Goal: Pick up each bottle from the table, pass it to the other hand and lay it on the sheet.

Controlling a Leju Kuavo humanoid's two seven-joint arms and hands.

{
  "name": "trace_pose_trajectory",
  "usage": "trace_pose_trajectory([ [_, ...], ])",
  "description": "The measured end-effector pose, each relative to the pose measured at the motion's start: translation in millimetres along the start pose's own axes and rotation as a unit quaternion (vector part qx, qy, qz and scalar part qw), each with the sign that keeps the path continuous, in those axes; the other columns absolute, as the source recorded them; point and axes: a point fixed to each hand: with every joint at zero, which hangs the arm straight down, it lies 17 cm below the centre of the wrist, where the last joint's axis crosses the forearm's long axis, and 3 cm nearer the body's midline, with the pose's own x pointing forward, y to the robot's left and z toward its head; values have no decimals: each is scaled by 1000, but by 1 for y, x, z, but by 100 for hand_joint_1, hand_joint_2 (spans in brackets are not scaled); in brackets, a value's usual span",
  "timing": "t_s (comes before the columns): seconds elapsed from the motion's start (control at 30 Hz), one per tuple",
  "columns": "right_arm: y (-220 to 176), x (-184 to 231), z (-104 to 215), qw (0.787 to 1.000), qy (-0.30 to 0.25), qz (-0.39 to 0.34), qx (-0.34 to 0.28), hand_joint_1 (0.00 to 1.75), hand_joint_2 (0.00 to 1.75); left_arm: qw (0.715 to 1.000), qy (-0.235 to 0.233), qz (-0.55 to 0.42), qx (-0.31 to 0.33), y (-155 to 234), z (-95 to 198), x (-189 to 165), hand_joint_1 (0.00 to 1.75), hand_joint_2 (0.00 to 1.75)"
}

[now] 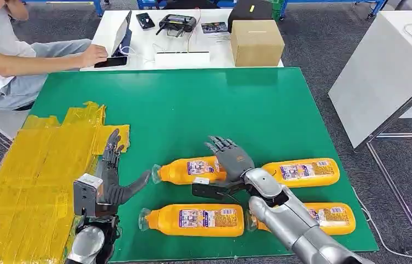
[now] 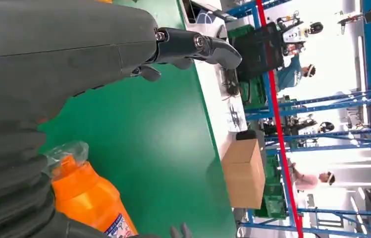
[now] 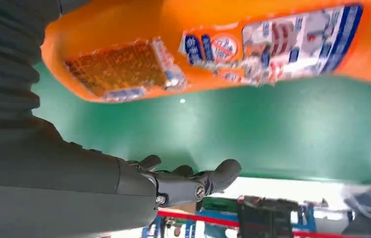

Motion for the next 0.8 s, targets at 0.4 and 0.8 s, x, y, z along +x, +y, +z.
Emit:
trace_pose_trajectory([
  [0.4,33,5,-11,997,-4,13,76,0,175,1000,6,12,-5,-7,-4,-4,0,175],
  [0.8,50,-21,-17,991,42,32,124,91,175,1000,13,16,-11,-13,-7,-11,0,175],
])
